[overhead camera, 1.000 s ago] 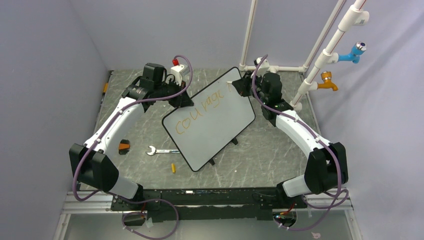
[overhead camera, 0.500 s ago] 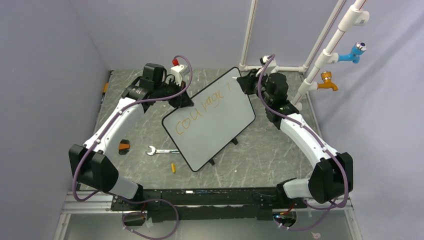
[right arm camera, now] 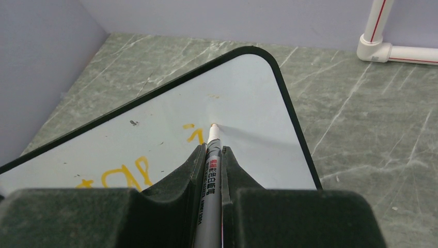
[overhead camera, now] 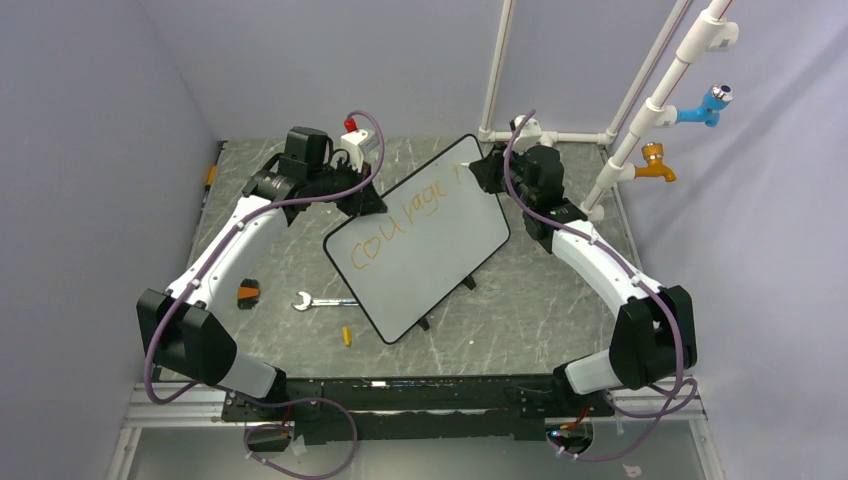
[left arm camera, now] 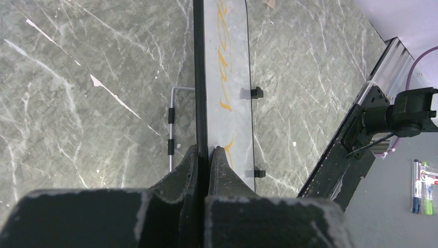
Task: Write a sentence on the whiteboard
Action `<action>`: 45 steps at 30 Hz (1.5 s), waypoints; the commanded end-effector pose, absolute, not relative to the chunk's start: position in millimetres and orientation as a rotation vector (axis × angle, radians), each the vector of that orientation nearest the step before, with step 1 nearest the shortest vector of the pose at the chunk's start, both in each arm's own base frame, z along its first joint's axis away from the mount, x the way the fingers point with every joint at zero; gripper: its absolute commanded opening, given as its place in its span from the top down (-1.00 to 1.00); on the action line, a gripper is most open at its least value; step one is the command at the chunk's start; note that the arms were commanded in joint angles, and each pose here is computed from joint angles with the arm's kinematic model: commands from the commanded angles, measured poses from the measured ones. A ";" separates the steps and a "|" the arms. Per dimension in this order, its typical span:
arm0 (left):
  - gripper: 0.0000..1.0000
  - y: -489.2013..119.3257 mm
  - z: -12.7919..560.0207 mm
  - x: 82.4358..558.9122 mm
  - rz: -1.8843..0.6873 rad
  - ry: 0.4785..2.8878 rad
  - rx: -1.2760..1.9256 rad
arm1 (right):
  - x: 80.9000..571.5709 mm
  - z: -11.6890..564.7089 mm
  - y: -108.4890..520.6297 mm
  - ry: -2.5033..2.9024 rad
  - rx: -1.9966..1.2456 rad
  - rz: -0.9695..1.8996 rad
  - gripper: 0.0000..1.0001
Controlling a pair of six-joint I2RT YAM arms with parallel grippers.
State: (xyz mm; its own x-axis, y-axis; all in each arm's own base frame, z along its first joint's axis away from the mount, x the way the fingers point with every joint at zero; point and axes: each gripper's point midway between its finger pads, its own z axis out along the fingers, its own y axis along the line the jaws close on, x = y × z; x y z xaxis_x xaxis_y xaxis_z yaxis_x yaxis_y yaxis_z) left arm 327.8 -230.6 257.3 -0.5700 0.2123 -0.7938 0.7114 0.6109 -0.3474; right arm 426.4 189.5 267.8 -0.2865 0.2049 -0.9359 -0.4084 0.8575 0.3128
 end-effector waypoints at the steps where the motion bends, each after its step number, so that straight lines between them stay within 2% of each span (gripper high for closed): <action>1: 1.00 -213.2 239.1 332.9 -0.698 2.118 0.797 | 431.6 280.4 192.7 1.712 -0.171 0.607 1.00; 16: 1.00 -213.1 240.4 332.0 -0.699 2.115 0.796 | 408.9 228.9 189.4 1.809 -0.144 0.639 1.00; 33: 1.00 -212.9 239.3 333.0 -0.696 2.118 0.796 | 432.0 271.2 196.4 1.745 -0.171 0.622 1.00; 45: 1.00 -213.1 237.9 332.8 -0.697 2.121 0.797 | 449.3 271.4 193.5 1.761 -0.153 0.567 1.00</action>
